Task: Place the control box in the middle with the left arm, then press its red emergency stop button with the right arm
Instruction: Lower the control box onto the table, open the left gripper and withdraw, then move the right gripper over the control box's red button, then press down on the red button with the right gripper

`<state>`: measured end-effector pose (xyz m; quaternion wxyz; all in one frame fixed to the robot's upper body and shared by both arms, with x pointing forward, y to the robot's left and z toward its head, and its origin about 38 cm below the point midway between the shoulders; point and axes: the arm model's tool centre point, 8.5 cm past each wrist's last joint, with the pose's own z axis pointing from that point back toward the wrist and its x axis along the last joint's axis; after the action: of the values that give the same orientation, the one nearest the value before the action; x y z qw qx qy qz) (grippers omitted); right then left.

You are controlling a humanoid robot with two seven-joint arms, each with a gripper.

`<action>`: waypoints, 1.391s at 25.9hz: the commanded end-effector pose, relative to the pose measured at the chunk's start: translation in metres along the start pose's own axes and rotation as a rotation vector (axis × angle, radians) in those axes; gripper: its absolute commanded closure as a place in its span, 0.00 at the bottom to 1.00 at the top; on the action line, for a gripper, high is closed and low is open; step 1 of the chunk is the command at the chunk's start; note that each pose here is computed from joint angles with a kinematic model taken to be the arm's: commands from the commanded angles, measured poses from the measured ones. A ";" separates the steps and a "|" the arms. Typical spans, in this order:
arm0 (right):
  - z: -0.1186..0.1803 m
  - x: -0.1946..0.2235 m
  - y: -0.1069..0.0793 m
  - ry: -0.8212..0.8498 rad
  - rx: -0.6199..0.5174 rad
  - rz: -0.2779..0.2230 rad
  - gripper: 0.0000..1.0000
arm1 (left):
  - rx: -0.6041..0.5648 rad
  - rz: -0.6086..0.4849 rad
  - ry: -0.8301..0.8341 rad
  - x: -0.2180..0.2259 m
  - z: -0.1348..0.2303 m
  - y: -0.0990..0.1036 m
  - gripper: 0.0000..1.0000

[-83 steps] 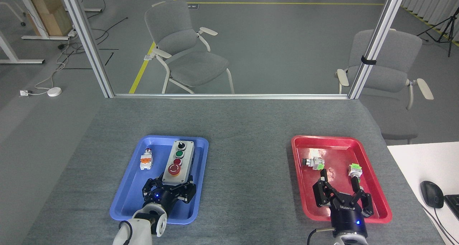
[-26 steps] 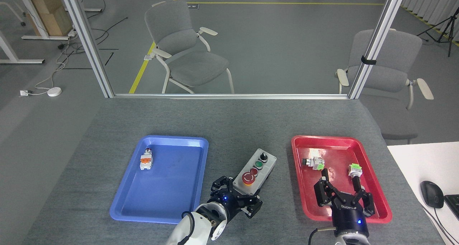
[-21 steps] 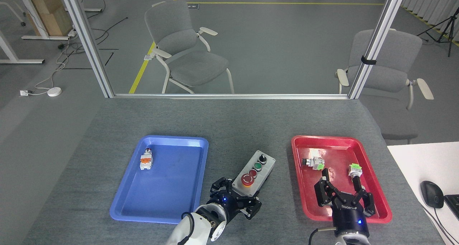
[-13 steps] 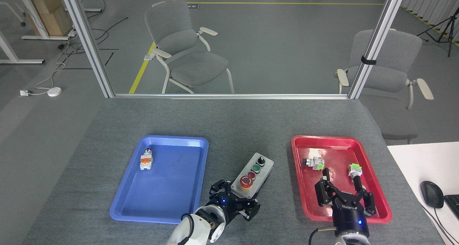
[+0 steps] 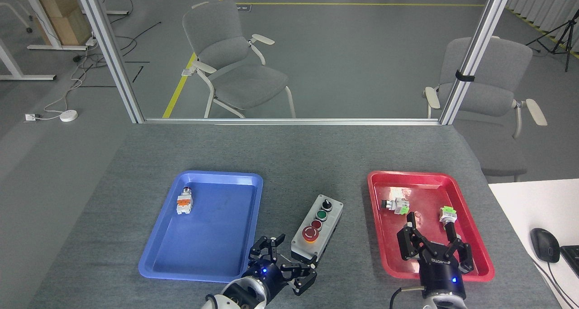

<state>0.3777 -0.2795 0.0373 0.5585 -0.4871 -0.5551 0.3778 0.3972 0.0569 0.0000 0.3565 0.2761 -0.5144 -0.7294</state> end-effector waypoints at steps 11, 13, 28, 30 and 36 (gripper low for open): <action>-0.011 0.001 0.017 -0.022 0.301 0.003 0.86 | 0.209 0.071 0.164 -0.102 0.139 0.018 0.01; -0.020 0.006 0.012 -0.036 0.284 0.000 1.00 | 0.253 0.123 0.239 -0.131 0.151 0.026 0.01; -0.079 0.169 0.002 -0.562 0.276 0.024 1.00 | 0.335 0.211 0.470 -0.210 0.173 0.038 0.01; -0.073 0.182 0.014 -0.599 0.313 0.039 1.00 | 0.345 0.218 0.480 -0.213 0.176 0.038 0.01; -0.055 0.200 0.047 -0.667 0.415 0.086 1.00 | 0.466 0.300 0.493 -0.201 0.171 0.034 0.01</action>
<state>0.4632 -0.0938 0.0606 0.4230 -0.2528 -0.6078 0.6227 0.3945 0.3131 0.0956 0.4966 0.4401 -0.5799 -0.4727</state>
